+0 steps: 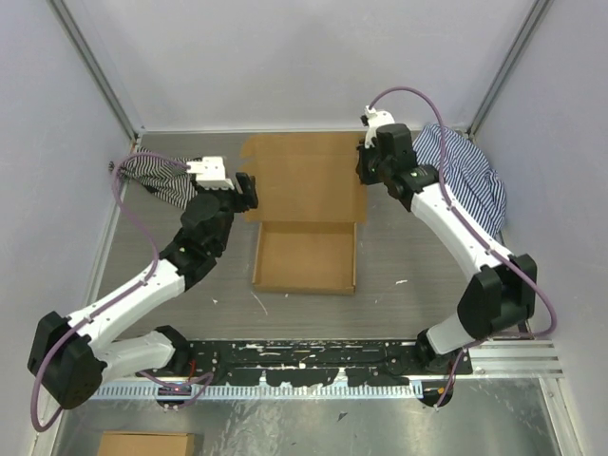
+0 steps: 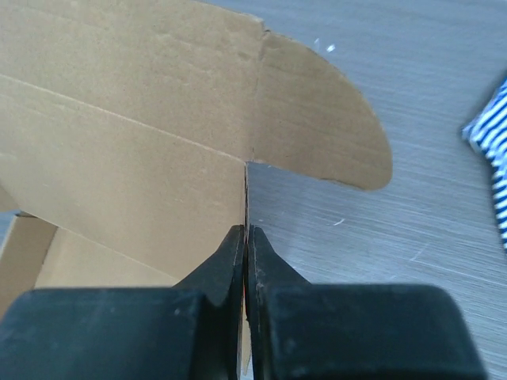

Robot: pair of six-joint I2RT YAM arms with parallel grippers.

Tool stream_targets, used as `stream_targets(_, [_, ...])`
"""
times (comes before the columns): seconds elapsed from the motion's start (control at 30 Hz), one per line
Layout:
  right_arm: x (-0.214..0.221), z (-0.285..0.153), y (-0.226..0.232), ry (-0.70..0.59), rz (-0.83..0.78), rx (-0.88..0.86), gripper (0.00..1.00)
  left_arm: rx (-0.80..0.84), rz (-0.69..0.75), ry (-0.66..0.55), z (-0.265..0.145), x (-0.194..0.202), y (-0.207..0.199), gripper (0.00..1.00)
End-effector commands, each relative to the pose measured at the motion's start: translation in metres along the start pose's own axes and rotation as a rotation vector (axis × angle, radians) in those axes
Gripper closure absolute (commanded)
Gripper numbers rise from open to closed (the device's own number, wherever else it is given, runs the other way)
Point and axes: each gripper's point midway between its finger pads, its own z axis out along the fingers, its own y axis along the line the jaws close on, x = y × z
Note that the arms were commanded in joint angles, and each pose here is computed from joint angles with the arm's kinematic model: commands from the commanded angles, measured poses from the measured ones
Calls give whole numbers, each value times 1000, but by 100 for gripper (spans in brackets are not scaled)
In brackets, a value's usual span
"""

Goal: Fold the paper box

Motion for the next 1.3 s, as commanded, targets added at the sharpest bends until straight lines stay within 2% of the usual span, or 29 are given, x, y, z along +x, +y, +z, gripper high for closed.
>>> stream_targets(0.0, [-64, -40, -19, -283, -47, 103, 99, -108, 36, -2, -5, -40, 15, 22])
stream_targets(0.13, [-68, -49, -13, -310, -106, 68, 99, -94, 134, 87, 3, -46, 7, 20])
stream_targets(0.2, [-64, -48, -12, -298, -120, 60, 99, -57, 181, 157, 10, -39, 0, 25])
stream_targets(0.43, [-41, -55, -8, -317, -106, 19, 99, 31, 238, 315, 31, -8, -16, 27])
stream_targets(0.7, [-32, -74, -3, -362, -134, -17, 99, 39, 188, 431, 58, -3, 12, 21])
stream_targets(0.87, [-30, -72, 0, -350, -137, -36, 99, 145, 61, 459, 67, -3, 11, 25])
stream_targets(1.0, [-28, -66, 3, -334, -133, -52, 99, 243, 20, 469, 66, 1, -7, 28])
stream_targets(1.27, [-26, -63, 9, -319, -133, -83, 99, 272, -45, 545, 70, 27, -16, 37])
